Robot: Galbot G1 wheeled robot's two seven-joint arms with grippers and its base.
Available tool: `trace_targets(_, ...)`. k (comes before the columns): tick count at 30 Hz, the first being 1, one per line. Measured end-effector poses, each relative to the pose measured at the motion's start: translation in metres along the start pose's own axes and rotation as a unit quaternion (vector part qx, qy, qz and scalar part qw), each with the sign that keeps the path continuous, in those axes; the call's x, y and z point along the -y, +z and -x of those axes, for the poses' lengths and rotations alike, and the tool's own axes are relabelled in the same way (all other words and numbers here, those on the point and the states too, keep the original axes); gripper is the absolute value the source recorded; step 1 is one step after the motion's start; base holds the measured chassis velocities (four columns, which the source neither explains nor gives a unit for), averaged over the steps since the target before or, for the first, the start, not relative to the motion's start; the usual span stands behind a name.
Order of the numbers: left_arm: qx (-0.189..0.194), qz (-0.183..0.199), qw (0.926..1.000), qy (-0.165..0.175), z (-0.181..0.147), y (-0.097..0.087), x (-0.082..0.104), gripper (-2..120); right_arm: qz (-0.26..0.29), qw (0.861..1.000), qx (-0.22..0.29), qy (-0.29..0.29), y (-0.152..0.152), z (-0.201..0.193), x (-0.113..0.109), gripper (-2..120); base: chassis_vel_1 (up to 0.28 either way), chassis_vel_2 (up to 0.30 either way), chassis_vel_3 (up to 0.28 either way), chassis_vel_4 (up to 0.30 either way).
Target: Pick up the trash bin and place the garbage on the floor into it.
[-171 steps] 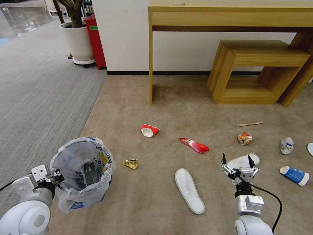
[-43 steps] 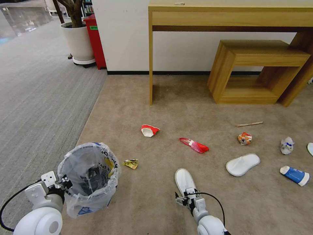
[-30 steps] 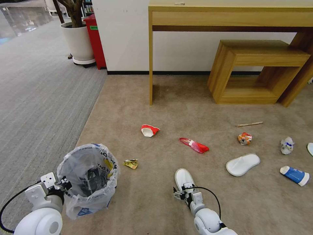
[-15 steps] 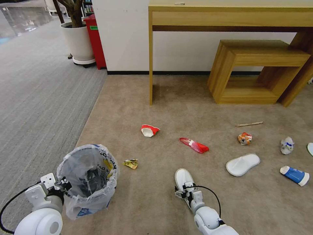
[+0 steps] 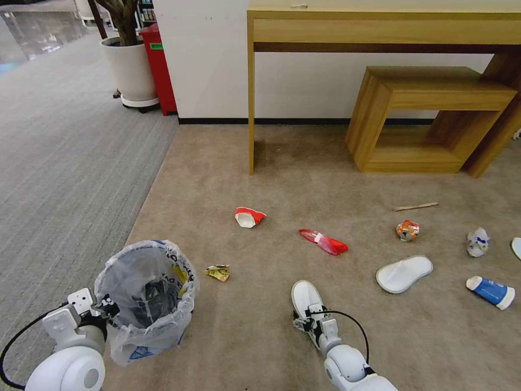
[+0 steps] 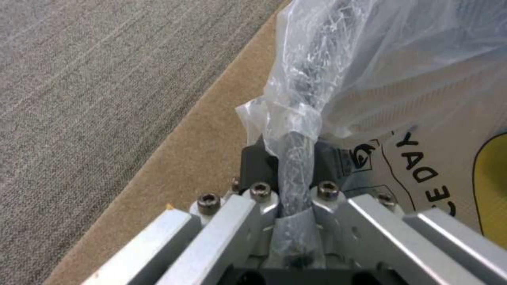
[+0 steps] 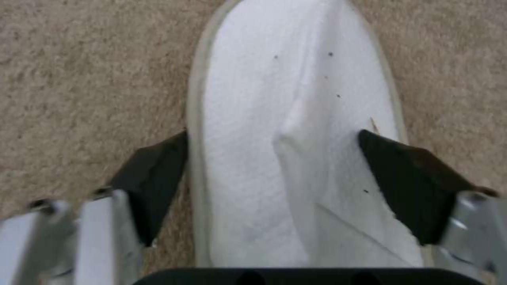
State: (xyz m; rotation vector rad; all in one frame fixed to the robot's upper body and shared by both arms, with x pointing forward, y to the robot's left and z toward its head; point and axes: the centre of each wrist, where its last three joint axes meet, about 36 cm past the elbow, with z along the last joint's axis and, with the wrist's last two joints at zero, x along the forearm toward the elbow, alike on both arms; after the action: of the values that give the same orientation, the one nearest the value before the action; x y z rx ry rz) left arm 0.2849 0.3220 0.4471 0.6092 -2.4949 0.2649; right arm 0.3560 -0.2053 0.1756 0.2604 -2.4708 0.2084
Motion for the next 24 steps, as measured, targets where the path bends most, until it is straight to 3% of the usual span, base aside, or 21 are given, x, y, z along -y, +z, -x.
trace_targets(3,0.000,0.000,1.0000,-0.001,0.0007,0.0005,-0.0003,0,-0.001,1.000,0.003,0.000,-0.0009,-0.0022,0.0009,64,0.000,0.000,0.000,0.000)
trace_targets(5,0.000,0.000,1.0000,-0.001,0.0011,0.0007,-0.0004,0,-0.001,1.000,0.005,0.001,-0.0015,-0.0031,0.0011,61,0.000,0.000,0.000,0.000)
trace_targets(19,0.003,-0.001,1.0000,0.001,0.0001,0.0010,0.0010,0,-0.006,1.000,0.008,0.005,-0.0015,-0.0049,0.0046,58,0.000,0.000,0.000,0.000)
trace_targets(24,0.003,-0.003,1.0000,0.001,0.0007,0.0023,0.0018,0,-0.008,1.000,0.007,0.006,0.0001,-0.0049,0.0048,45,0.000,0.000,0.000,0.000)
